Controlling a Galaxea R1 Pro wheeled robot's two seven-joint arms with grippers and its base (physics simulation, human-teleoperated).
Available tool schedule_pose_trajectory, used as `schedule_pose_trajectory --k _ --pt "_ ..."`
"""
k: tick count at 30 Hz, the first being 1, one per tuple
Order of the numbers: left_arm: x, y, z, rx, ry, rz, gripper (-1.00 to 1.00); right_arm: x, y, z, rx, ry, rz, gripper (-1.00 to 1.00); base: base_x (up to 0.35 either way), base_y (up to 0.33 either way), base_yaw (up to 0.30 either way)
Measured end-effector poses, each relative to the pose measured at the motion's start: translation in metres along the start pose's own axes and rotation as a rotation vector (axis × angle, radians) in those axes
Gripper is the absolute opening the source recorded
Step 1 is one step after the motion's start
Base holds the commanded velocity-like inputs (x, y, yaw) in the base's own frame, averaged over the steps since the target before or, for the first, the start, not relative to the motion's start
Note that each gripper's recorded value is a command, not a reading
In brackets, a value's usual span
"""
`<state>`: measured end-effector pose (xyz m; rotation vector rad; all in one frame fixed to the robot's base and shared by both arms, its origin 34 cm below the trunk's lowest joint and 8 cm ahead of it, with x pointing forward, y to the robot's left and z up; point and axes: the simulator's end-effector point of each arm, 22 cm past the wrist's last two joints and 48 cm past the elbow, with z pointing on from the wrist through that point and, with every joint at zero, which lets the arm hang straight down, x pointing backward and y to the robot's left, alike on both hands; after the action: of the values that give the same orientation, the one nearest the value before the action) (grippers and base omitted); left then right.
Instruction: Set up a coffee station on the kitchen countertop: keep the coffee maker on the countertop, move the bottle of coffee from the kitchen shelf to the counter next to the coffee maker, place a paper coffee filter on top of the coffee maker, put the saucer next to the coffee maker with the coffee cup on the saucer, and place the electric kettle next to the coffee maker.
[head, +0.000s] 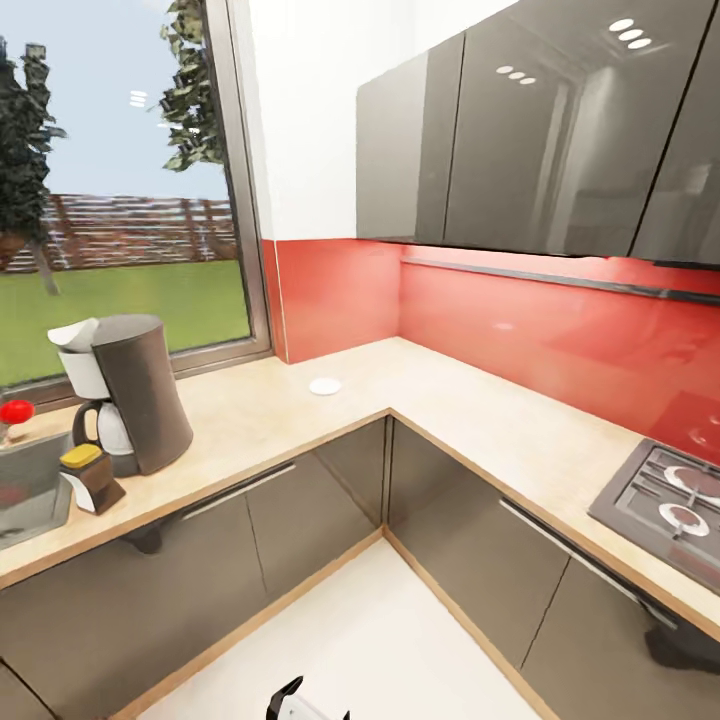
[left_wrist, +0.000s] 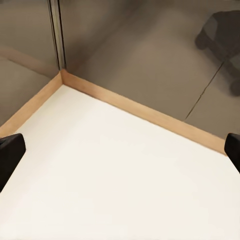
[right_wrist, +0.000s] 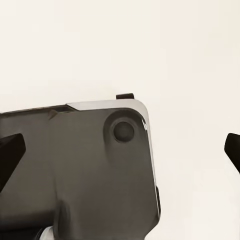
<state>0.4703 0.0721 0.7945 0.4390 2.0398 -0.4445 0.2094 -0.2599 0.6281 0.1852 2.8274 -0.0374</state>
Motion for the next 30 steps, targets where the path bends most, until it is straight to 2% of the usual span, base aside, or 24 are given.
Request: schedule_pose_trajectory --k 15,30 --pt "0.0043 0.0001 0.0 -0.001 0.008 -0.008 1.0 0.0042 0.0003 -0.0002 0.0 0.011 -0.002 1.0 0.0 -0.007 0.265" --pt "0.0088 -0.0001 0.0002 -0.001 0.017 -0.013 1.0 0.0082 -0.0004 -0.0004 0.002 0.021 -0.003 1.0 -0.025 -0.245 0.247"
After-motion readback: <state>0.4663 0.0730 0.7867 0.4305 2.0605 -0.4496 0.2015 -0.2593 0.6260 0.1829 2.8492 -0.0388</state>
